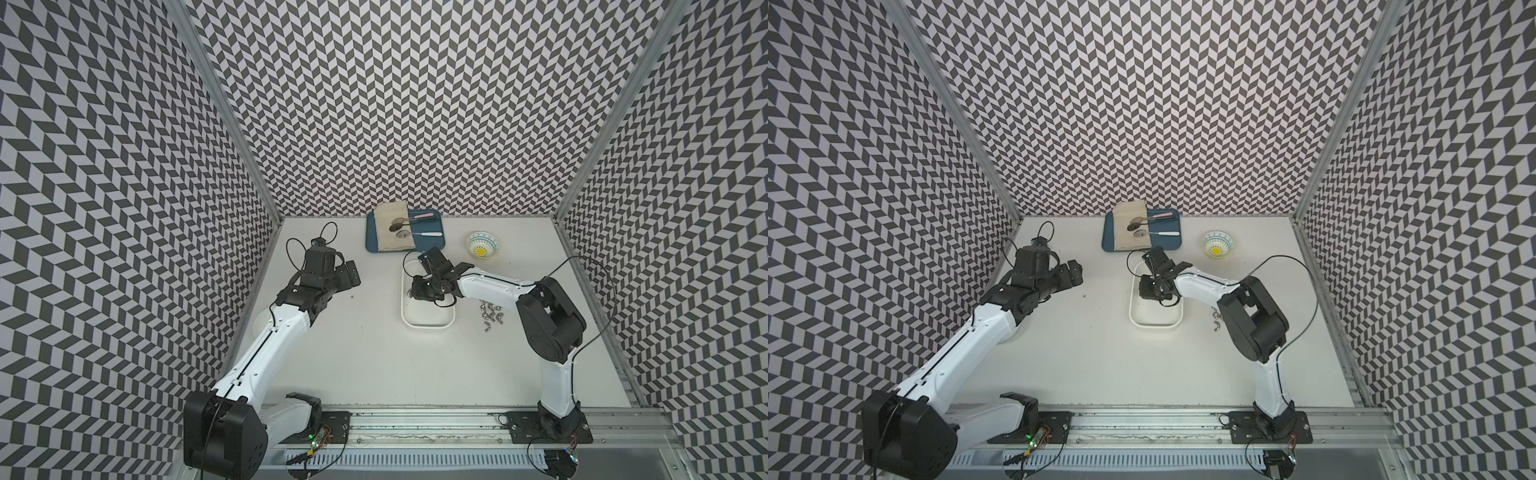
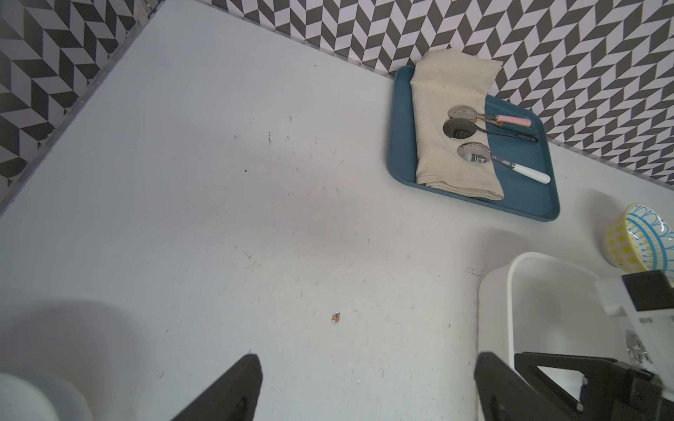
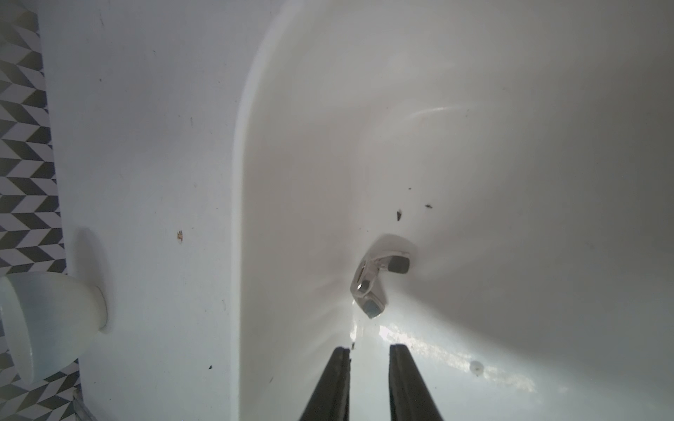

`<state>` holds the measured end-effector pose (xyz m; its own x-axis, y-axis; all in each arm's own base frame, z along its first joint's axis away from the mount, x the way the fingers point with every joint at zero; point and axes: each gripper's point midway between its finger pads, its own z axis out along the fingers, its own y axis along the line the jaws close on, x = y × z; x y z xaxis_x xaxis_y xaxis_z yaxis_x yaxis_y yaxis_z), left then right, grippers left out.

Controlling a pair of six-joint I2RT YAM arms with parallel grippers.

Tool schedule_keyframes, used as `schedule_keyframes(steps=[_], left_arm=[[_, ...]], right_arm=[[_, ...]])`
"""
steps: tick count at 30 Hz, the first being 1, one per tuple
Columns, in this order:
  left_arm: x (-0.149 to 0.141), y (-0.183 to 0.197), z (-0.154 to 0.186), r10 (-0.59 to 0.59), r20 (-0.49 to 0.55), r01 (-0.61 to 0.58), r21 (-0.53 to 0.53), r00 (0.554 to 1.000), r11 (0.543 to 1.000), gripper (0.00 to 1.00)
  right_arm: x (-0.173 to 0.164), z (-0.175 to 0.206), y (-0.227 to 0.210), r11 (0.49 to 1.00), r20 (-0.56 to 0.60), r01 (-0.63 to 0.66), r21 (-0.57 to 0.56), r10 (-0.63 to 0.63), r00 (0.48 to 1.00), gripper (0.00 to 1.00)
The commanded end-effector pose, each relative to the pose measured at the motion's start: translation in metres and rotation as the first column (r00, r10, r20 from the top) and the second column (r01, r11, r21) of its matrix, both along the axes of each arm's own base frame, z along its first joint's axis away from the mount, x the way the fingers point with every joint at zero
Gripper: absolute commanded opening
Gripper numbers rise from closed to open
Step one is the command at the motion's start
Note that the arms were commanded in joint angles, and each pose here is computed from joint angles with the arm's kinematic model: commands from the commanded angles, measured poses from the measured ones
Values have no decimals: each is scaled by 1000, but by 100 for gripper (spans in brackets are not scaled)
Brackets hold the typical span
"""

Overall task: Take out the wing nut from the storage box
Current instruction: Pick up the wing nut from the storage box.

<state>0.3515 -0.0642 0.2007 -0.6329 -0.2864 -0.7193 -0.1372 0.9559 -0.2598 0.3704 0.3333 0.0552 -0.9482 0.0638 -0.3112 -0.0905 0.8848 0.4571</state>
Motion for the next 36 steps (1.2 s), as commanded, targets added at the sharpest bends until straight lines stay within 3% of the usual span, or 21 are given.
schedule_keyframes(steps=[1,23,32,36], left_arm=[[-4,2,5,4,12,-4,-1,1000,1000,95],[-2,10,13,31,24,-32,28,999,999,95],[-1,11,14,31,26,-32,32,999,999,95],[1,9,14,27,29,-28,28,999,999,95]], right_arm=[[16,8,14,999,39,11,47,-13,999,24],[35,-20,18,999,-5,36,20,-35,999,24],[31,-26,14,1000,-22,15,7,-15,1000,10],[30,-9,13,1000,0,8,28,-8,1000,7]])
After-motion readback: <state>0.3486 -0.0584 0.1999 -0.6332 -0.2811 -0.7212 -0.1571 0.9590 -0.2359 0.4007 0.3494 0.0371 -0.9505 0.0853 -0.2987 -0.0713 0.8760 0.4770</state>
